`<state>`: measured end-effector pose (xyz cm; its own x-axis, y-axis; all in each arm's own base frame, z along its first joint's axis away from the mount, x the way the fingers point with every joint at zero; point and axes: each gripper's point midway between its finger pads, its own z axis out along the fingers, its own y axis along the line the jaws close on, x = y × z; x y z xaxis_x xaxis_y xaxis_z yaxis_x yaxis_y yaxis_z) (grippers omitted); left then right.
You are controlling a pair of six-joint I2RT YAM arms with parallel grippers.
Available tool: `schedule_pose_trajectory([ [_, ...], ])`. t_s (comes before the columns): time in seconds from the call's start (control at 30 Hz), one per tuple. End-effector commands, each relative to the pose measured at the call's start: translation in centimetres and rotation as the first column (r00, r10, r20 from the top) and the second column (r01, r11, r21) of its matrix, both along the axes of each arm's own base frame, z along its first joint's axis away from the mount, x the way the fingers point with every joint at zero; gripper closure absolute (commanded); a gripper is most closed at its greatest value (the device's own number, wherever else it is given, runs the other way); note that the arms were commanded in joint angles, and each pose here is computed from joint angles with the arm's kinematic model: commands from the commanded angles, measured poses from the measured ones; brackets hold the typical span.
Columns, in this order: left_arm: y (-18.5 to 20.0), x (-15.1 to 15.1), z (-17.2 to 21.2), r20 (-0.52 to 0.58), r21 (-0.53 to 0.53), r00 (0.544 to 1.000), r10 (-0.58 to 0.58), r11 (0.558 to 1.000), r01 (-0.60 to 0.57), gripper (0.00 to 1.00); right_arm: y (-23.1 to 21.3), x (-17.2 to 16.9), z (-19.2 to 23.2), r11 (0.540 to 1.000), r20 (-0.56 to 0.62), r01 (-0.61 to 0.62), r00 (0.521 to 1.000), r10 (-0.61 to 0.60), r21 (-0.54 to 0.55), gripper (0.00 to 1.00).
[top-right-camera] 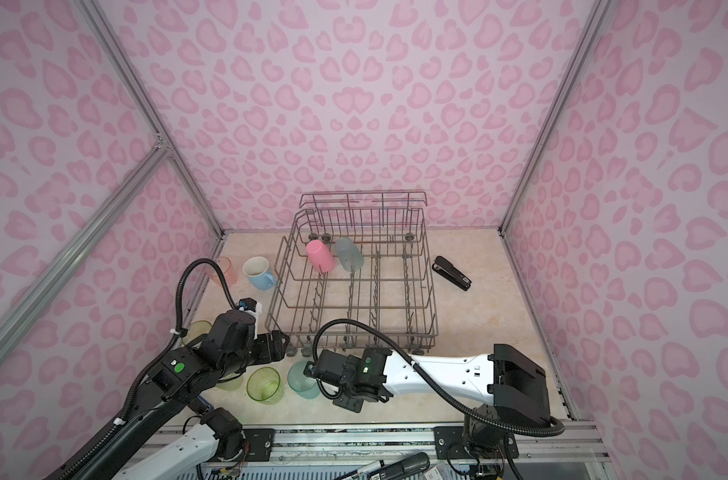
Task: Load the cups into the dish rack
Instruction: 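Close the right gripper on the rim of the pale green mug, then lift the pale green mug over the rack toward the left gripper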
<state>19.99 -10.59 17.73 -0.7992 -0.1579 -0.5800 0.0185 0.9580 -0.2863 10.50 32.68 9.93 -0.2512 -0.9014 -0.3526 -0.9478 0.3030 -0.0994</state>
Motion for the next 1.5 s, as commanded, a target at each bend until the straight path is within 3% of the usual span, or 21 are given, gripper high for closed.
schedule_pose_trajectory([
  [0.0,0.0,0.3,0.3,0.023,-0.005,1.0,0.006,1.0,-0.006,0.14,0.1,0.1,0.6,1.0,0.016,0.008,1.0,-0.009,0.021,1.0],
  [0.5,-0.3,0.5,2.2,0.039,-0.035,0.999,0.009,0.999,-0.008,0.14,0.3,-1.1,7.2,0.983,0.07,-0.021,0.997,0.008,0.183,1.0],
  [0.73,-1.3,0.9,3.6,0.045,-0.067,0.999,-0.014,0.998,0.017,0.14,0.0,-0.4,12.5,0.936,0.127,-0.014,0.991,-0.033,0.352,1.0],
  [0.93,-3.4,1.5,5.6,0.057,-0.14,0.996,-0.068,0.987,0.076,0.14,-1.9,3.0,17.5,0.872,0.133,0.08,0.978,-0.163,0.483,1.0],
  [1.23,-8.1,4.1,9.9,0.098,-0.274,0.983,-0.158,0.945,0.18,0.14,-5.0,10.8,25.5,0.664,0.063,0.262,0.904,-0.423,0.701,1.0],
  [1.47,-11.9,7.7,13.5,0.144,-0.427,0.976,-0.163,0.88,0.21,0.14,-6.5,18.0,29.9,0.349,-0.169,0.416,0.811,-0.561,0.84,1.0],
])
